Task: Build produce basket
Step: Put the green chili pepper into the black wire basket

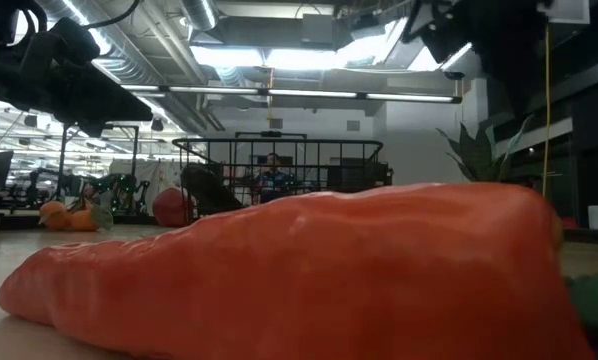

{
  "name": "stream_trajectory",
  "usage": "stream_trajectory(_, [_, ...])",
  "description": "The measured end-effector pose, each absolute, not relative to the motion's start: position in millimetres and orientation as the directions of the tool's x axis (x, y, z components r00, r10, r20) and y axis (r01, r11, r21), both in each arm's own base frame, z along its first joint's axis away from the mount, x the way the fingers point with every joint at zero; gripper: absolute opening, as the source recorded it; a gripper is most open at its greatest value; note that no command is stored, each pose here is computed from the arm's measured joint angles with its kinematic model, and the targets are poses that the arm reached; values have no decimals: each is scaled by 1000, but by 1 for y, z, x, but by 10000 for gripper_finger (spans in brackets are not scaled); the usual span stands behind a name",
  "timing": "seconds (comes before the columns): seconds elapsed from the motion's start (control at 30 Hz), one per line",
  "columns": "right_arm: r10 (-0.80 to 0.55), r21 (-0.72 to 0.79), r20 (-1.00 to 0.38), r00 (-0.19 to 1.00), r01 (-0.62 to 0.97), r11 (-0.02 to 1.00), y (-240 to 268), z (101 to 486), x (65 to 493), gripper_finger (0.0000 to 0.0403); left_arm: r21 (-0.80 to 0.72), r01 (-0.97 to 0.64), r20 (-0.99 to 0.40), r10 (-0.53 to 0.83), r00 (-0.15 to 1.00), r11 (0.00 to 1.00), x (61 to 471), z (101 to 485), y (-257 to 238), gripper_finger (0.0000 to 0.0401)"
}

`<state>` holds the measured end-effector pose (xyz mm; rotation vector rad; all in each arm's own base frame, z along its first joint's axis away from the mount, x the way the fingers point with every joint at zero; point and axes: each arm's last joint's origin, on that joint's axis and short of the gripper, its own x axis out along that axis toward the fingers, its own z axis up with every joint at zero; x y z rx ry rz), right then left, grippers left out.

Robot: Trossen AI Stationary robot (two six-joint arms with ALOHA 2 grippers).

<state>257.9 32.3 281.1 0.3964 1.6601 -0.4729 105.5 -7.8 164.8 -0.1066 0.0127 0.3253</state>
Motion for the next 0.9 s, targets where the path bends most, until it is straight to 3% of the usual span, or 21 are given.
stream_trajectory(0.33, [11, -27, -997, -78, 474, 880, 68, 246, 256, 273, -102, -320, -30, 319, 947, 942, 106, 165, -8, 64])
stream_trajectory(0.43, [31, 4, -998, -61, 397, 918, 79, 239, 255, 273, -102, -320, -30, 319, 947, 942, 106, 165, -8, 64])
stream_trajectory(0.67, [225, 210, -974, -40, 228, 951, 116, 219, 247, 273, -102, -320, -29, 319, 947, 942, 106, 165, -8, 64])
stream_trajectory(0.9, [219, 209, -972, -80, 117, 971, 142, 191, 223, 274, -102, -320, -30, 319, 947, 942, 106, 165, -8, 64])
